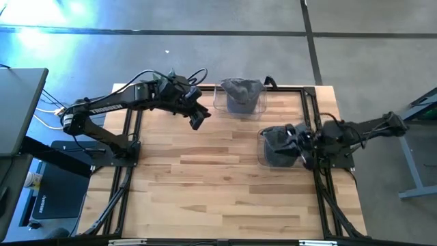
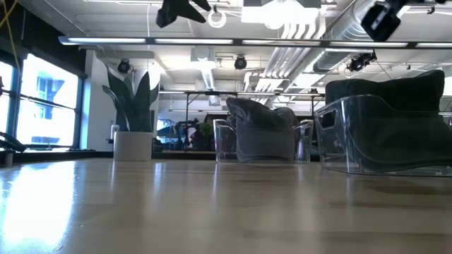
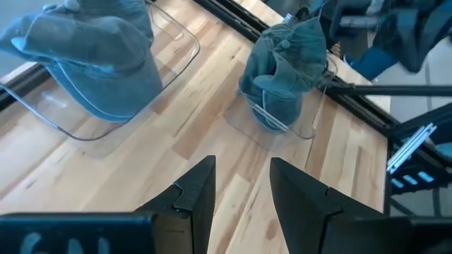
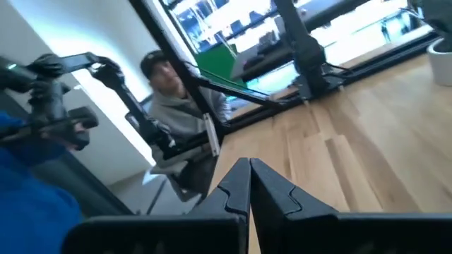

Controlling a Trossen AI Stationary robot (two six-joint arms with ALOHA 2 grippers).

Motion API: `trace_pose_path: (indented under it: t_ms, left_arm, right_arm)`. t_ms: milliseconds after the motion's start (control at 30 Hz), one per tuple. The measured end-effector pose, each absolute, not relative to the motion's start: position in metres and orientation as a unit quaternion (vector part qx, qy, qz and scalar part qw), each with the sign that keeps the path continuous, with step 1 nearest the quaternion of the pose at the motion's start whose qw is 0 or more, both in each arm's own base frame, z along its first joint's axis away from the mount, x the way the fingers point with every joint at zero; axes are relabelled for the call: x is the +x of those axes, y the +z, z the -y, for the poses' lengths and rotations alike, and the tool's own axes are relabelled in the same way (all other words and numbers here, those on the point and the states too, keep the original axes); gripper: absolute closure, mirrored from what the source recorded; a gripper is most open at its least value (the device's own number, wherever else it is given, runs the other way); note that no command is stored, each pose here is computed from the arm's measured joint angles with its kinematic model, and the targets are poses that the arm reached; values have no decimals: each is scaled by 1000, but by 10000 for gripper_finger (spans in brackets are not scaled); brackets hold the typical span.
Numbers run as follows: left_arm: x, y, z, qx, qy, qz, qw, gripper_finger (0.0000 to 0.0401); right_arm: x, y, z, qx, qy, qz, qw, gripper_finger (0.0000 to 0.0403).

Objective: Pick & Place hat
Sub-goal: Return to Home Position

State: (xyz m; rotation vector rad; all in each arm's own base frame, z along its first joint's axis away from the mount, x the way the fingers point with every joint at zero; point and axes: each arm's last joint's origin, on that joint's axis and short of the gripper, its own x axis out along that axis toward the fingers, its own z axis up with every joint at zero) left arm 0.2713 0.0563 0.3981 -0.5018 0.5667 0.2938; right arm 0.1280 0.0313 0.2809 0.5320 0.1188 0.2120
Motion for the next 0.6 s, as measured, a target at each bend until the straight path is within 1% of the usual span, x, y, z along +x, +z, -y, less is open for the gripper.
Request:
trace_pose_path:
  t_ms: [133,233,367,467,600]
  left_arm:
    - [271,398,-56,-262,144,-273,914,271]
    - [271,398,-54,-272,114,-279,914,271]
    - [272,398,-52,-286,86,-285,911,271]
    - [272,398,-50,-293,88,-284,909,271]
    - [271,399,-51,-293,93,-282,909,271]
  right_arm:
    - [114,256,-28,262,103,-11,960,402]
    - [106,241,-24,271,100,20,957,402]
    - [101,221,-15,262,70,33,962,402]
    - [99,207,-9,255,50,42,965,402]
    - [97,189,-4,251,54,47,965,402]
